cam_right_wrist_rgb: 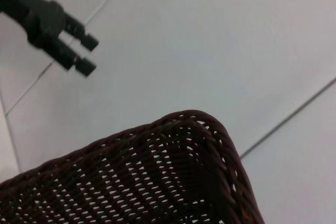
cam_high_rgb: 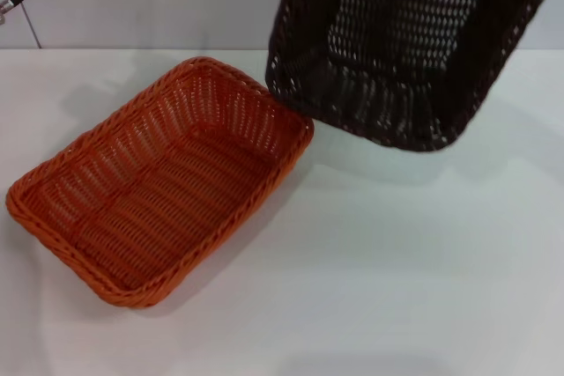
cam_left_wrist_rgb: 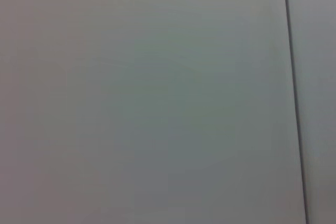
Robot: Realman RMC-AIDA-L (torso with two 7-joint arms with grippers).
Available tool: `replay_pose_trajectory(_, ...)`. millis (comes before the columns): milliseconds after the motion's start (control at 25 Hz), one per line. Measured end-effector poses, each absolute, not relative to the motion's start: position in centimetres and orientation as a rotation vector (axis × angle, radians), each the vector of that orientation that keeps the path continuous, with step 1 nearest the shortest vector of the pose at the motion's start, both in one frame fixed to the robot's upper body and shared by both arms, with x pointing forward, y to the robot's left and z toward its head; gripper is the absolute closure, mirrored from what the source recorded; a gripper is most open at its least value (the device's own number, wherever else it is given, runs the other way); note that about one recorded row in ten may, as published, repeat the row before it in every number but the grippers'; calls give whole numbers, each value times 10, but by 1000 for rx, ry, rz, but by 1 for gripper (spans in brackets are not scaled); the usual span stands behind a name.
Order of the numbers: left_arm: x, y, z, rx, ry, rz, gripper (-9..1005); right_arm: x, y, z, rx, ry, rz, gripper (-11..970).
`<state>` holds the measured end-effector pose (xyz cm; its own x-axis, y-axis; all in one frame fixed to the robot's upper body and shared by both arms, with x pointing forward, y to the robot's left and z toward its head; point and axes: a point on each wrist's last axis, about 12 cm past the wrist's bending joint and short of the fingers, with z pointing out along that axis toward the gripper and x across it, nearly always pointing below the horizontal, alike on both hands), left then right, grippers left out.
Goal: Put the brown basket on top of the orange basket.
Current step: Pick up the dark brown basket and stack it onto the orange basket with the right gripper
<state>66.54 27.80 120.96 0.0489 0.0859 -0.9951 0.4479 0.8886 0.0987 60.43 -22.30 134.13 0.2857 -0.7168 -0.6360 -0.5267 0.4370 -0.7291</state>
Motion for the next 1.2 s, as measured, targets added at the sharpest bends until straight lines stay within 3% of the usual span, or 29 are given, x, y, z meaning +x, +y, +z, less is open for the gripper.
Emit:
replay_pose_trajectory(240,663,289,1209,389,1476,-272,147,609,-199,1343,-1194,1289,-129,767)
replay_pose_trajectory(520,657,303,1204,330,1451,-255,147,615,-154,1326,-1201,1216,-19,768)
replay_pose_trajectory(920,652,317,1200,314,1449,-219,147,603,-104,1292,-1169,1171,146,768)
replay_pose_trajectory(1200,652,320,1198,310,1452,-215,147,589,-96,1281,-1117,1139,255,769)
